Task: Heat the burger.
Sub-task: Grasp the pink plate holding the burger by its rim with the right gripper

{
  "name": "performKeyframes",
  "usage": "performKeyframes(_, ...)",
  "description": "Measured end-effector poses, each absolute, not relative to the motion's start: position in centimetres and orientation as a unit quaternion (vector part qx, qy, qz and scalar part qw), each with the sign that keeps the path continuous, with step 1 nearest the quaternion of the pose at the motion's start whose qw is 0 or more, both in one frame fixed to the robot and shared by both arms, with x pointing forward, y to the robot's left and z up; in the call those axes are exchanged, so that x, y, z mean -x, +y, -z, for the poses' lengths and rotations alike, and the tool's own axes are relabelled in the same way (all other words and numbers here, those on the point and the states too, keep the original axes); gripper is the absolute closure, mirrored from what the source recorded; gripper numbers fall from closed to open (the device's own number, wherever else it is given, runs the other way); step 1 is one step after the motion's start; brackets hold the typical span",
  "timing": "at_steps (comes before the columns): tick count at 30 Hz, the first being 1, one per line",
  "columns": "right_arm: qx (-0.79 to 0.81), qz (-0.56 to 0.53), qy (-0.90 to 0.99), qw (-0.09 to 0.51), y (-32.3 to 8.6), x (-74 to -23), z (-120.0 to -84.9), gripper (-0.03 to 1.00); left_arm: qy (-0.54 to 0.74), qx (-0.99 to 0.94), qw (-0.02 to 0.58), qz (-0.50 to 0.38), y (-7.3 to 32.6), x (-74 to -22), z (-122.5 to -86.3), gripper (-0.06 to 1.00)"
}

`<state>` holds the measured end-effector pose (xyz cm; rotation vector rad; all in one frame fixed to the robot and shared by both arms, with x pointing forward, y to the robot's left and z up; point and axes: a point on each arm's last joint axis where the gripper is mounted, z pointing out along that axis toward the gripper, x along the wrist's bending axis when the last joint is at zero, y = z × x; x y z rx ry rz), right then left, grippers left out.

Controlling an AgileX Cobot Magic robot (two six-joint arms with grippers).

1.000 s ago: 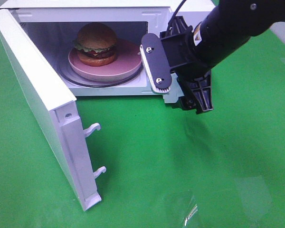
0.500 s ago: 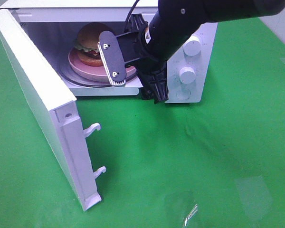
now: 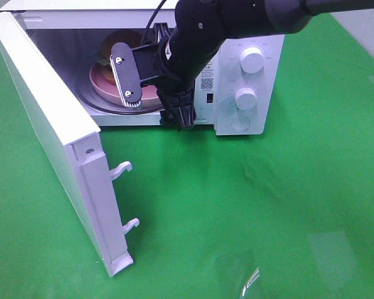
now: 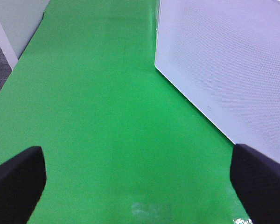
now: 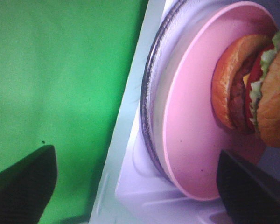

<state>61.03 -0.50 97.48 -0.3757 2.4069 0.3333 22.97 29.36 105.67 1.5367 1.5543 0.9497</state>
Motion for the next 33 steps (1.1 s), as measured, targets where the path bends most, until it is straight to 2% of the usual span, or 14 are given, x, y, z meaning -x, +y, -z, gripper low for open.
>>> performKeyframes(18, 0.129, -0.139, 0.924, 0.333, 2.8, -64.9, -92.7, 0.11, 0.606, -0.599, 0.369, -0.371, 29.4, -23.0, -105.7, -0.05)
performKeyframes(33, 0.103, -0.143, 0.93, 0.324, 2.6, -66.4, -90.4, 0.16, 0.607, -0.599, 0.36, -0.379, 29.6, -23.0, -105.7, -0.05)
